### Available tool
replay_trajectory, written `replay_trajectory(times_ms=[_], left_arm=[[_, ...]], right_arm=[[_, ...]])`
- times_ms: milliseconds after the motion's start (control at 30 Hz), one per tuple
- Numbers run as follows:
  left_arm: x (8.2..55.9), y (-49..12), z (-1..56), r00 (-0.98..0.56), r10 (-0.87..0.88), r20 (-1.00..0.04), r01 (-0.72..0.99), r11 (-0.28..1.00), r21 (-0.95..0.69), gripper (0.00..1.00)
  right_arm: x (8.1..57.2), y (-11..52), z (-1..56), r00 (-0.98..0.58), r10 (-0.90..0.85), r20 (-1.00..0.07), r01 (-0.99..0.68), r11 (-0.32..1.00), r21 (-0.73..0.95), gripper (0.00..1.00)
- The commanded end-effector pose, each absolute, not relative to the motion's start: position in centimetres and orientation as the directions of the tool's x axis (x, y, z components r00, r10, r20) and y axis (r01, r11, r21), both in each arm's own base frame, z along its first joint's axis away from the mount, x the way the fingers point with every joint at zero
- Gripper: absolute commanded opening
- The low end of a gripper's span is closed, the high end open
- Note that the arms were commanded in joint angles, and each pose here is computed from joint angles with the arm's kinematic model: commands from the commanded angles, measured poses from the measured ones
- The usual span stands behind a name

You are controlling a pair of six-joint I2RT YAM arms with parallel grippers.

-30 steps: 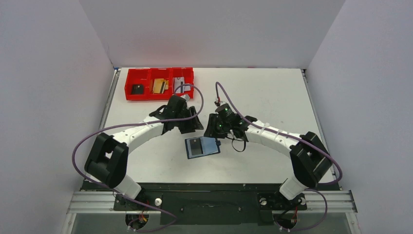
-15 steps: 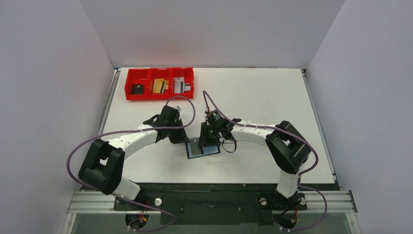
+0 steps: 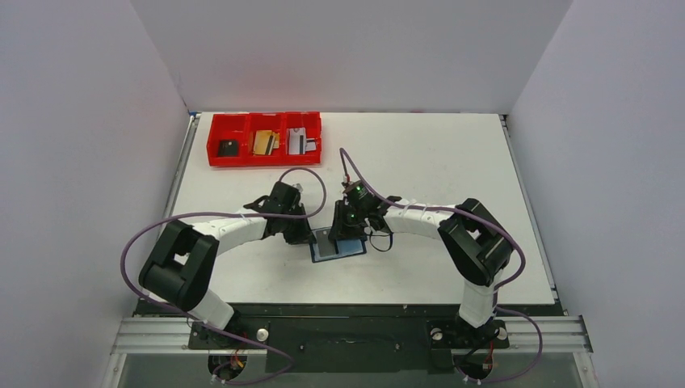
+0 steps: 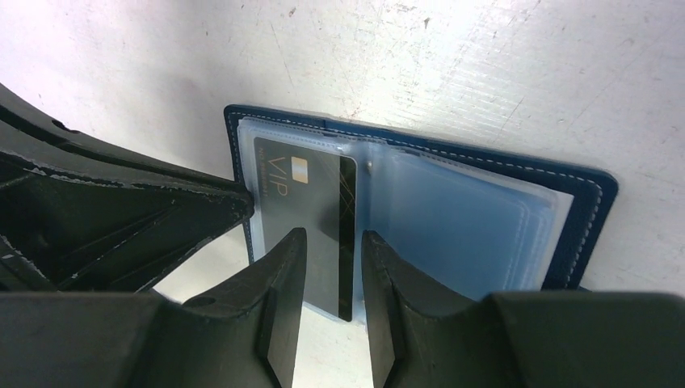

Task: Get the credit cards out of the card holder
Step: Remove the credit card from the card holder.

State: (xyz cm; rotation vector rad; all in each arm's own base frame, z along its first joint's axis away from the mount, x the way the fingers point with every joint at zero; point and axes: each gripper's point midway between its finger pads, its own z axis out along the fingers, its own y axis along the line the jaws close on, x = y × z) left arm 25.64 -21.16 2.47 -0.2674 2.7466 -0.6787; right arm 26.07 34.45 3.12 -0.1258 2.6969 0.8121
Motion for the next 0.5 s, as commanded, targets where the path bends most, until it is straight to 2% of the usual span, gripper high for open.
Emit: replay_trajectory(times_ms=[0,233,467], left_arm=[[26.2,-22.1,2.2,-0.934,-0.245,-0.259,-0.086,0.86,-0.503,0.0],[25.7,-21.3,1.1,-0.939,-0.246,-0.242,-0.124,0.896,-0.427,0.0],[25.2,-21.1,0.3,-0.946,-0.229,-0.23,-0.13,0.917,-0.376,0.0]], right_arm=[[26.7,34.7,3.2,-0.939,0.031,-0.343,-0.172,0.82,0.545,0.28],[27.0,34.1,2.6,-0.943,0.063,-0.326,-0.143,0.808,0.572,0.25],[27.5,33.8,3.0,-0.947,0.134,-0.291,-0.101,0.738,0.667,0.24]])
